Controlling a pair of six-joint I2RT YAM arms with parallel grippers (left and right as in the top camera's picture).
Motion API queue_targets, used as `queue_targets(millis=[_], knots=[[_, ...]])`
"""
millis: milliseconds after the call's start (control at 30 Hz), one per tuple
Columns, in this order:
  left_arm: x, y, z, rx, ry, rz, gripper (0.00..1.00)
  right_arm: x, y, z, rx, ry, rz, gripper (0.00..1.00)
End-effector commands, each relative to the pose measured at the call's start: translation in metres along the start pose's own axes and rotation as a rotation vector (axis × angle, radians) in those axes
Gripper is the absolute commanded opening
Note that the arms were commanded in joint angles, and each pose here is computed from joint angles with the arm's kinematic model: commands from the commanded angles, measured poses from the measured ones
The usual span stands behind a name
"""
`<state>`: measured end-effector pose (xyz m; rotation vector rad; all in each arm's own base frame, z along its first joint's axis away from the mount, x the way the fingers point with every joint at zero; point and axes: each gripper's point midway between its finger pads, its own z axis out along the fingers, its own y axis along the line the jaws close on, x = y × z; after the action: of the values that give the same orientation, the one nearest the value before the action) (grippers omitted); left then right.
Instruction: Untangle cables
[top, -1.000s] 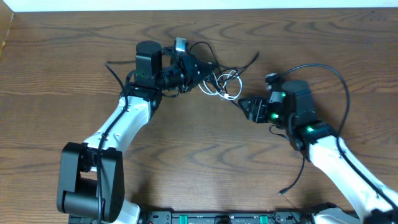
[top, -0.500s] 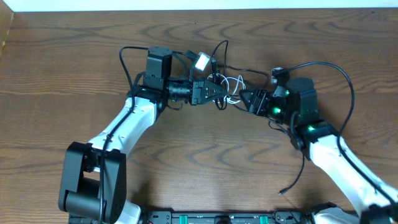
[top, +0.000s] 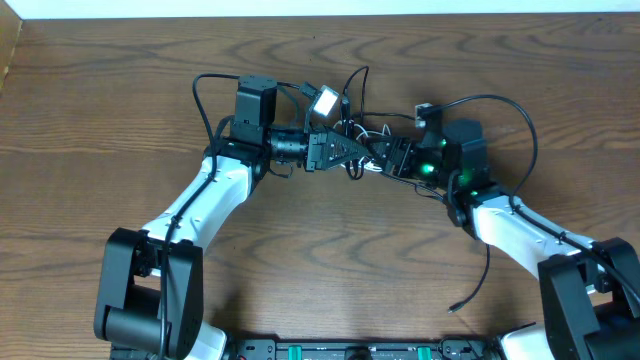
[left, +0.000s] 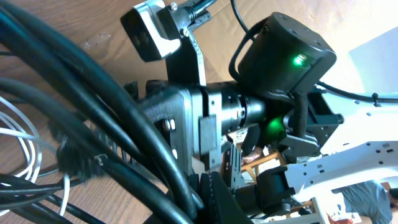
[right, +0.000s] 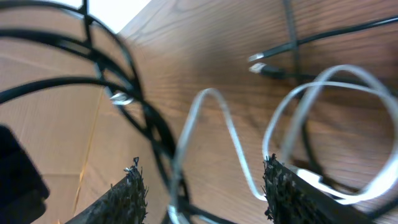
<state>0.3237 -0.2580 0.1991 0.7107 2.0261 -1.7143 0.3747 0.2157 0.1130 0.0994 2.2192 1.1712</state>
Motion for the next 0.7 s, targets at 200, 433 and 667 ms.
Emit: queue_targets(millis=[200, 433, 667], knots=[[-0.005, -0.014, -0.001, 0.033, 0.004, 0.053, 0.08, 0.010, 0.006, 0.012, 0.030, -0.011, -0.020, 0.41], [-0.005, -0.014, -0.001, 0.033, 0.004, 0.053, 0.08, 0.007, 0.009, 0.014, 0.011, -0.023, -0.041, 0.01], [-0.006, 0.002, -0.001, -0.053, -0.012, 0.027, 0.08, -0.048, 0.010, -0.023, -0.026, -0.164, -0.117, 0.01]])
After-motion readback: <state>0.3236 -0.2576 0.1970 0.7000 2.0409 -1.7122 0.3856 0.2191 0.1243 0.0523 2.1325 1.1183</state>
